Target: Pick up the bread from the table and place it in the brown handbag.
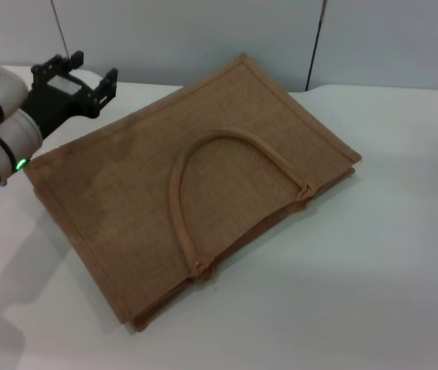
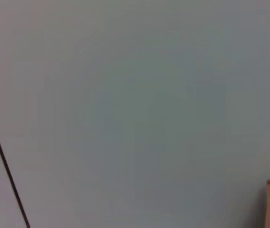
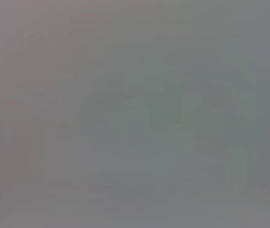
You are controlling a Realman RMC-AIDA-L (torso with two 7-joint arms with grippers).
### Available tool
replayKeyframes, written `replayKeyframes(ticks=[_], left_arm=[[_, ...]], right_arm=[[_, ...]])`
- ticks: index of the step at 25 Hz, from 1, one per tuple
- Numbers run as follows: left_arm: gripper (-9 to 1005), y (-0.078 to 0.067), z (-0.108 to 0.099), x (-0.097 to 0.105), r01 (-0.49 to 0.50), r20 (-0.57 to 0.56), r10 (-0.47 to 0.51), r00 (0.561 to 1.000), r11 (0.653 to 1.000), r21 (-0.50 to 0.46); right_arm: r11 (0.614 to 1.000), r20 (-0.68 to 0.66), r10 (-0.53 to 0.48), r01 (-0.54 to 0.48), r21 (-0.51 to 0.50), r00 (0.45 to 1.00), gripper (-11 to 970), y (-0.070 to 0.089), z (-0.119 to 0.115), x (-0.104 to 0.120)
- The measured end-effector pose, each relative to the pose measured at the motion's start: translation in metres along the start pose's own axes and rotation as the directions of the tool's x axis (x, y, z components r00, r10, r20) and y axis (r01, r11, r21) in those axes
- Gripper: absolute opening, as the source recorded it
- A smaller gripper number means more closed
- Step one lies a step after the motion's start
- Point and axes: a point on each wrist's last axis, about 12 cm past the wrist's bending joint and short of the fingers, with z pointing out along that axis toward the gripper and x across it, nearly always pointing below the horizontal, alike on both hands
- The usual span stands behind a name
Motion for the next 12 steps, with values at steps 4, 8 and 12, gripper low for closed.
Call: replayKeyframes(ticks=[4, 8, 12], left_arm=[[616, -0.0011, -0.0016, 0.0084, 0.012, -0.022, -0.012, 1.0, 1.0, -0.013], [616, -0.0015, -0.002, 0.0103, 0.015, -0.028, -0.015, 0.999, 1.0, -0.015], [616, -0.001, -0.0022, 0.0106, 0.017, -0.029, -0.017, 0.999, 1.0, -0.017]], right_arm=[[1.0, -0.005, -0.002, 0.002, -0.002, 1.0, 703, 0.0007, -0.0005, 0.0013], [1.0, -0.011, -0.009, 0.009, -0.002, 1.0, 703, 0.0, -0.0012, 0.0031], [1.0, -0.014, -0.01, 0.01, -0.002, 1.0, 703, -0.0003, -0.0014, 0.0036]])
